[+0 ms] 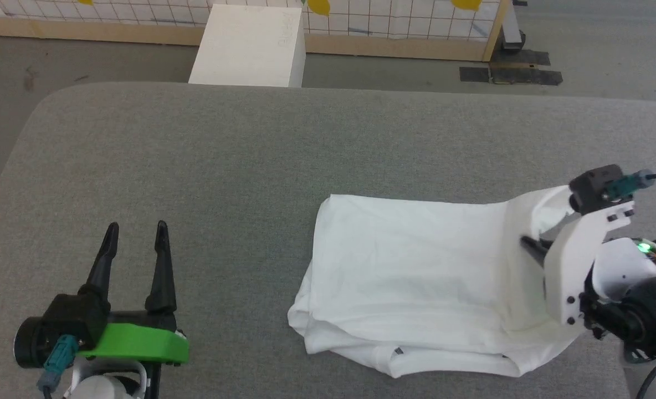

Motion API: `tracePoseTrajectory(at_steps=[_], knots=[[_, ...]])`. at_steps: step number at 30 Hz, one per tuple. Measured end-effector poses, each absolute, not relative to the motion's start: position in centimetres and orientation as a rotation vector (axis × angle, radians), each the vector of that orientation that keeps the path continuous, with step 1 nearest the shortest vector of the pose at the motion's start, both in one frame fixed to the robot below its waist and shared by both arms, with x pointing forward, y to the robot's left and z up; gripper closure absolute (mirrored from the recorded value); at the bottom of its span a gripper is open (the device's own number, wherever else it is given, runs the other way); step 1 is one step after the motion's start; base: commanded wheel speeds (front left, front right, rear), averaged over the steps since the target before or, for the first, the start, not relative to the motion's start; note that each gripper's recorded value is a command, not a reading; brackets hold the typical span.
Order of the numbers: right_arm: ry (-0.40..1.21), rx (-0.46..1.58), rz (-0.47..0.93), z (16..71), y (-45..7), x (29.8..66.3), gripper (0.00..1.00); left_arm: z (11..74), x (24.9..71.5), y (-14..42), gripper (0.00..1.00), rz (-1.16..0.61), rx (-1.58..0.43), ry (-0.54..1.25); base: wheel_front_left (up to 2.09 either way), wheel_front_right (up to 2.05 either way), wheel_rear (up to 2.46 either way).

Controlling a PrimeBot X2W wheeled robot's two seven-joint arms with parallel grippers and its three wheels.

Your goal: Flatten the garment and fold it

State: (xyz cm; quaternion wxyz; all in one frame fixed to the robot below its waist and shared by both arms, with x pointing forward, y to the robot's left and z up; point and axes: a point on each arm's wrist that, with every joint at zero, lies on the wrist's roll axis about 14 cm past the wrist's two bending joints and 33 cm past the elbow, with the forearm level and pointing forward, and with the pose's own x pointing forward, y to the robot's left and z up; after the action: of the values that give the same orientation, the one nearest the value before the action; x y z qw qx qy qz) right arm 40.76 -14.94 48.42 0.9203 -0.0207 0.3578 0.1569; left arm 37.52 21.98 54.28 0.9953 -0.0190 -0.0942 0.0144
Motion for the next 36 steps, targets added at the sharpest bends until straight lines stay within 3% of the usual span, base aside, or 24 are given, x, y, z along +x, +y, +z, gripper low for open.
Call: tracePoseTrajectory(at_steps=[10,18,27,28,29,36], knots=[[0.739,0.092,0.617,47.8,-3.2,39.3,1.00,54.4,36.1,23.1,0.00,0.077,-0.062,-0.196,0.00,0.00,0.00],[0.729,0.057,0.688,46.2,1.6,41.8,1.00,54.0,34.7,24.8,0.00,0.138,-0.069,-0.183,0.00,0.00,0.00],[0.844,-0.069,0.760,41.0,4.5,41.1,1.00,53.2,33.7,26.3,0.00,0.195,-0.068,-0.158,0.00,0.00,0.00],[0.829,-0.075,0.768,41.1,4.9,41.2,0.82,53.2,33.7,26.4,0.00,0.196,-0.068,-0.156,0.00,0.00,0.00],[0.809,-0.076,0.783,41.3,5.4,41.2,0.00,53.1,33.7,26.4,0.00,0.198,-0.068,-0.154,0.00,0.00,0.00],[0.645,-0.103,0.882,44.2,8.4,41.4,0.00,53.1,34.3,25.9,0.00,0.175,-0.076,-0.158,0.00,0.00,0.00]])
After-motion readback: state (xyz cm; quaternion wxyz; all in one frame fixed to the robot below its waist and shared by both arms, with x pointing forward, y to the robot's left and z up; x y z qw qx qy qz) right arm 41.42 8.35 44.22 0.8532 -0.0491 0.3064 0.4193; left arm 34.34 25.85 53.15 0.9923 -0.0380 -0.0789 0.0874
